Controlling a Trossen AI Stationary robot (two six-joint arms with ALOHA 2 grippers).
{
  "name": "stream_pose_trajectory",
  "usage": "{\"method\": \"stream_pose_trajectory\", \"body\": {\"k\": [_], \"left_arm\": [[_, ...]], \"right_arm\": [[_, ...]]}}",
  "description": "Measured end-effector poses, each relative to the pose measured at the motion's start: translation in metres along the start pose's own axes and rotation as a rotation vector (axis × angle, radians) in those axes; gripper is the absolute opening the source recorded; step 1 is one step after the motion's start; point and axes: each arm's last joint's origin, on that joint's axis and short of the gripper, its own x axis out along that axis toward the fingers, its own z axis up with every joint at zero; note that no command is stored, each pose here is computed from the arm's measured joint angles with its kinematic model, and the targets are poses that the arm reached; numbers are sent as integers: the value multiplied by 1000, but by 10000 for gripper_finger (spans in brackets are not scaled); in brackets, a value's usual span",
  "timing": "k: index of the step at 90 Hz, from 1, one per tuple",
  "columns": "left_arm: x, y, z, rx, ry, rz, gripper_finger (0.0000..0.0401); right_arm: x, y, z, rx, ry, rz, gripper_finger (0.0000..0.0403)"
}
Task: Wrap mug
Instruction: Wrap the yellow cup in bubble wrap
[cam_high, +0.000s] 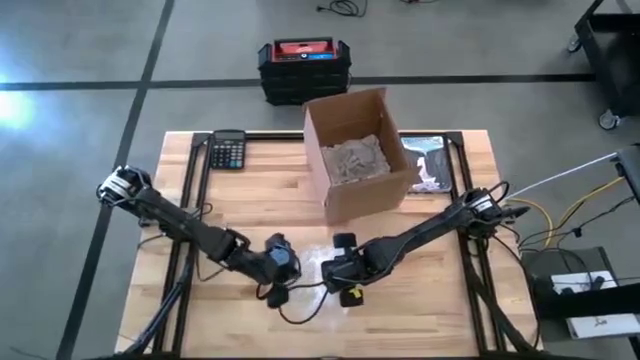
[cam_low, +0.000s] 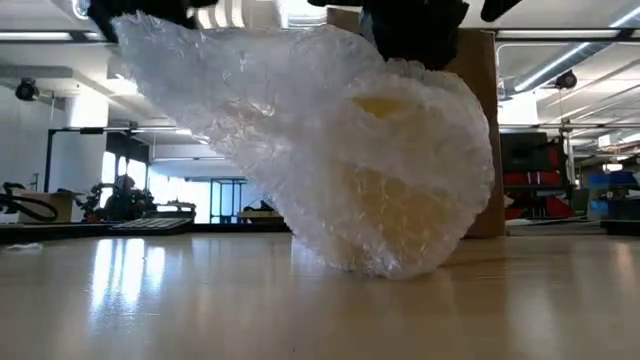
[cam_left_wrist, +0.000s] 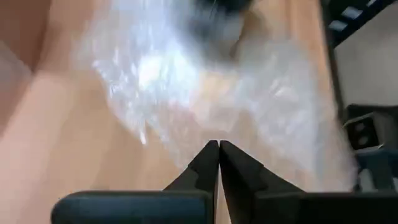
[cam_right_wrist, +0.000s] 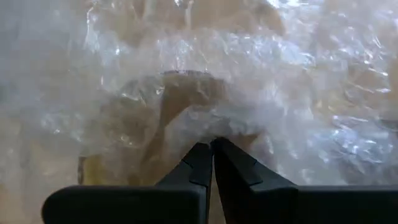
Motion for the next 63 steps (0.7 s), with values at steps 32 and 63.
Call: {"method": "stream_pose_trajectory", "body": {"k": [32, 63], "left_arm": [[42, -6, -5, 13, -322, -209, 0], [61, 8, 26, 37, -390, -139, 0]], "right_arm": [[6, 1, 1, 2, -2, 10, 2], [-15, -2, 7, -28, 5, 21, 2]]}}
